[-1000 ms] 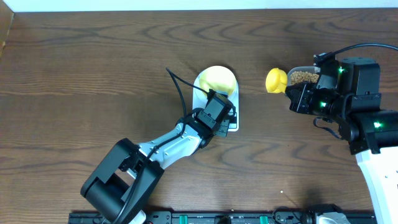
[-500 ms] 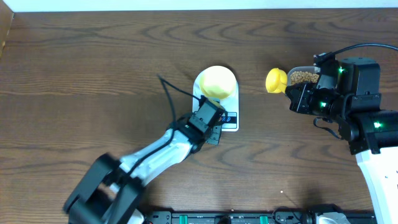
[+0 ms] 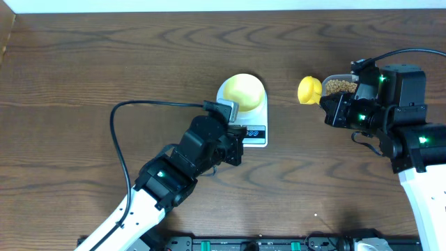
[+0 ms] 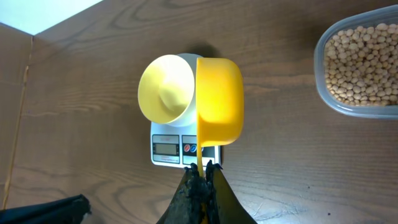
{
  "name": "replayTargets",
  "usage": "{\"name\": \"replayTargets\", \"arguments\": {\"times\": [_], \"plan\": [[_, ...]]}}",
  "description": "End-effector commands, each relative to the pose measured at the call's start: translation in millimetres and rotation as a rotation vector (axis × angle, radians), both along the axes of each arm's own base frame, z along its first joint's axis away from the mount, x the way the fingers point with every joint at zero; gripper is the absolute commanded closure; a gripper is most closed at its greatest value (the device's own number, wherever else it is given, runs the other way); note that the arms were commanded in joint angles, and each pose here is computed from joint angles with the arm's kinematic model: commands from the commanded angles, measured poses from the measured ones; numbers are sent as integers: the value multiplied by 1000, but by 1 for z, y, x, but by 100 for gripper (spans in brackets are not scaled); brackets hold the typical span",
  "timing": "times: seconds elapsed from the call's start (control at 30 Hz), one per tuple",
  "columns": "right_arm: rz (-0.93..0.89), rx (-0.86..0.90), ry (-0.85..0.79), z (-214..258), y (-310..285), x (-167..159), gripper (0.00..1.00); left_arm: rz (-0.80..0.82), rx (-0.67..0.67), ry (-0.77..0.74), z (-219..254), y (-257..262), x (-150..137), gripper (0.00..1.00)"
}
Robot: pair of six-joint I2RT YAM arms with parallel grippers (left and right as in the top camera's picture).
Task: Scoop item into bowl and weigh 50g on scale
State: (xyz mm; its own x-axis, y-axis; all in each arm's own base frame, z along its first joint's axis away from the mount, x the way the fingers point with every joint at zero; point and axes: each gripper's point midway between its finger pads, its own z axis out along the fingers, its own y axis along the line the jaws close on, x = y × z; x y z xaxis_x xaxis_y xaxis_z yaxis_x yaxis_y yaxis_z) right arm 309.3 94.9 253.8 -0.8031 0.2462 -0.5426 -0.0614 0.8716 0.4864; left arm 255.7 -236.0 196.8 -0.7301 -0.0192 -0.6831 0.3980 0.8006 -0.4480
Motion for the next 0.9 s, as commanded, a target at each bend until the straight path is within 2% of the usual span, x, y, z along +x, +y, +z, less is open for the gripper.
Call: {"name": "replayTargets", "arguments": {"times": [0.0,0.23,0.33,0.47,0.6,0.87], "plan": [[9,-4,-43,13,-1,2,99,35,117,107,-42,8,2,93],[10,-4,-47,14,-1,2,99,-10,277,247,-109,4,4,93],[14,-9,-51,14,-1,3,99,-51,311,275,-105,-2,6,93],[14,-8,-51,14,-1,3,99,-108,400,285,-73,-4,12,93],[14,-7,-53,14,-1,3,99,-124,483,363,-58,2,9,93],[15,-9,-36,11,-1,0,99,-136,509,382,-107,-1,5,93]]}}
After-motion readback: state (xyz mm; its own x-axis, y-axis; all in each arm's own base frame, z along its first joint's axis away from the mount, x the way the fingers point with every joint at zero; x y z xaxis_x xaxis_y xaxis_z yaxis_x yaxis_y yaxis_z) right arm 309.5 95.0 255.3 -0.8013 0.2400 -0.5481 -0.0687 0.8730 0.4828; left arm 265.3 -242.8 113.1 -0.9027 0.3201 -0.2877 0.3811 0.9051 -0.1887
